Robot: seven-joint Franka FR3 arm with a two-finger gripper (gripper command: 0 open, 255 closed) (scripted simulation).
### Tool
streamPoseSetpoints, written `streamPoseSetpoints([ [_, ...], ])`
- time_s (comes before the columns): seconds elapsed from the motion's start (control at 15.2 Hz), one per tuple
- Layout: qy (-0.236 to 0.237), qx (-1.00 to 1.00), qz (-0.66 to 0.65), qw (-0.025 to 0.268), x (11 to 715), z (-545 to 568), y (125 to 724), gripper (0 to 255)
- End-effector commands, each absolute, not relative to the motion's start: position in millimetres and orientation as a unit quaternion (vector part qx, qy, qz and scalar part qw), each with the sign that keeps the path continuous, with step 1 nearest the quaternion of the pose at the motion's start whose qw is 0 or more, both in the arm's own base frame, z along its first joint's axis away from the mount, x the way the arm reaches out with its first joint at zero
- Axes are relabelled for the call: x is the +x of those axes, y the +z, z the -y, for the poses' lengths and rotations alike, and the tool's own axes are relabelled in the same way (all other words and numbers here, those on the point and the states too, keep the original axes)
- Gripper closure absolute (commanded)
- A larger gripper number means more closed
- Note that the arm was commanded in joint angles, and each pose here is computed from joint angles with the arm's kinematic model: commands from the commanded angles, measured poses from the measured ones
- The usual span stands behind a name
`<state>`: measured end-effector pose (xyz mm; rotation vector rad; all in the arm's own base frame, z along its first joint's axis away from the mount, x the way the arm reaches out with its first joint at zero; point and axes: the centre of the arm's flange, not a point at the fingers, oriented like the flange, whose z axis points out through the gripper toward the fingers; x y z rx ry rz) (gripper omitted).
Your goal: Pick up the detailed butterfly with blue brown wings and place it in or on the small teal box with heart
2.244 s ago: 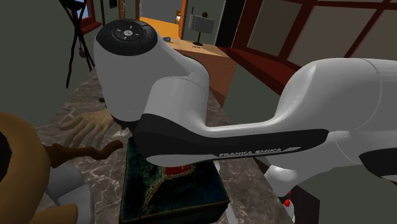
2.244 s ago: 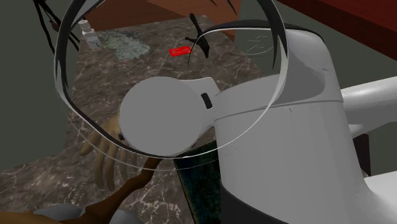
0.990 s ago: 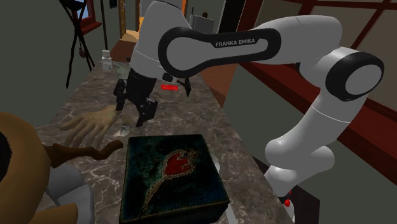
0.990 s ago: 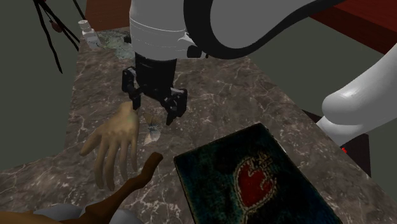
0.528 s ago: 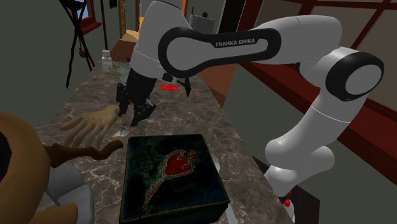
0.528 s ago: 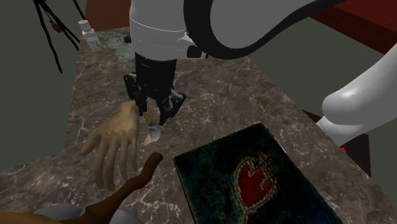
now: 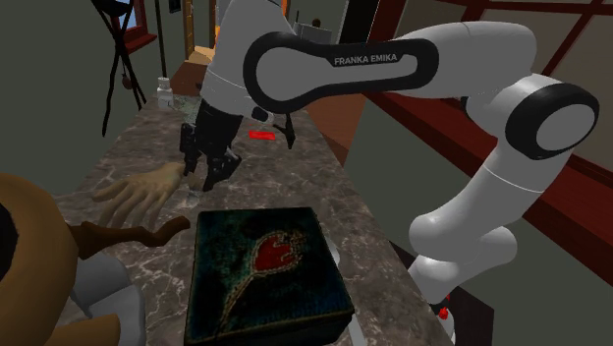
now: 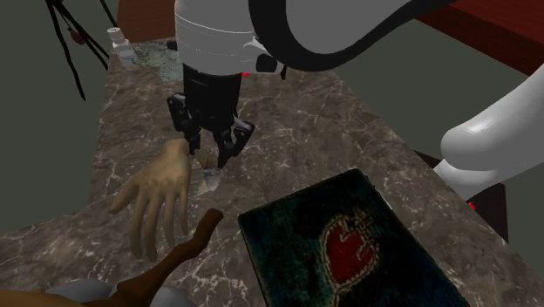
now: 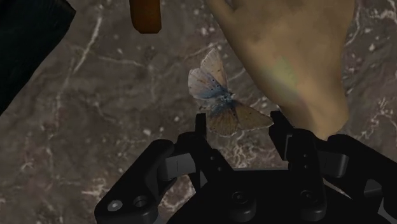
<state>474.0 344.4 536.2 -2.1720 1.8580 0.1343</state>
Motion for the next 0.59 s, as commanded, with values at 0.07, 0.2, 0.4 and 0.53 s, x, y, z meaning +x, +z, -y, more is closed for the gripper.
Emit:
streamPoseSetpoints([
  [0.07, 0.048, -0.752, -0.643, 0.14, 474.2, -345.2, 552.1, 255],
  [0.2, 0.048, -0.752, -0.643, 0.14, 474.2, -345.2, 562.6, 255],
  [0.4, 0.048, -0.752, -0.643, 0.14, 474.2, -345.2, 578.5, 255],
  [0.53, 0.048, -0.752, -0.643, 0.14, 474.2, -345.2, 589.0, 255],
])
